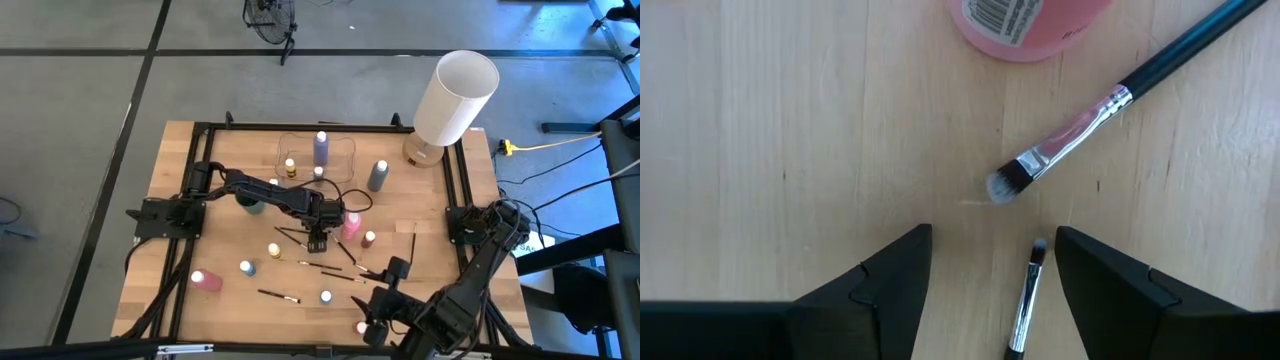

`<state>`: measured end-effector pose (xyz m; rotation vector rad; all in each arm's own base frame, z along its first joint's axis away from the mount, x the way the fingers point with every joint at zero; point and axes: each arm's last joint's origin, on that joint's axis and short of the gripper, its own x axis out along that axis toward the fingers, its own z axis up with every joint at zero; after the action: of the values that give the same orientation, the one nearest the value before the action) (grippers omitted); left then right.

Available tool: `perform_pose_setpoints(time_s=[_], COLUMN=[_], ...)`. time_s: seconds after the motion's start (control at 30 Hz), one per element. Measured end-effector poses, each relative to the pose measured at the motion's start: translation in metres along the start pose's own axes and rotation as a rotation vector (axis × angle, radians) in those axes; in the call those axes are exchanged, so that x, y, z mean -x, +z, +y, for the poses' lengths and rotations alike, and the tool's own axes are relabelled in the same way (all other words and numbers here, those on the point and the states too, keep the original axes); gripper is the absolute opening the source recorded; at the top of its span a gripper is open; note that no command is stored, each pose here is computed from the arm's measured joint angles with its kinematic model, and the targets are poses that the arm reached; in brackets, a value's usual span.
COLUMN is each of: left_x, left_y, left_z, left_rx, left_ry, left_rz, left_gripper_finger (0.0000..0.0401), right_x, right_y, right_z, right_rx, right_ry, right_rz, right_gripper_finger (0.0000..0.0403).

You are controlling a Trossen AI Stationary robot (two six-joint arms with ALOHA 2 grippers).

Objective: Pick & Place Paint Supplies
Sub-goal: Put the black paint brush into the green cup

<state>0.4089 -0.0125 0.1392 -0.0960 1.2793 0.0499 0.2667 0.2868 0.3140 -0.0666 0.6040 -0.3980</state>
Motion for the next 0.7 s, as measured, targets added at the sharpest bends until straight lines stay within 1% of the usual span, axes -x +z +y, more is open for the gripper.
perform_pose_setpoints(time_s=[0.33, 0.7], left_x=[0.0004, 0.0005], left_y=[-0.0001, -0.0007], left_z=[-0.0003, -0.0005], left_rx=[0.024, 0.019], left_ry=[-0.01, -0.02], left_rz=[0.003, 0.009], left_gripper_finger=[0.021, 0.021], right_x=[-0.0023, -0.0023], right_y=[0.0012, 0.0012], right_z=[-0.001, -0.001], right_rx=[0.012, 0.018], right_ry=[-0.005, -0.005], right_rz=[0.003, 0.003], right_gripper_finger=[0.0256, 0.0257])
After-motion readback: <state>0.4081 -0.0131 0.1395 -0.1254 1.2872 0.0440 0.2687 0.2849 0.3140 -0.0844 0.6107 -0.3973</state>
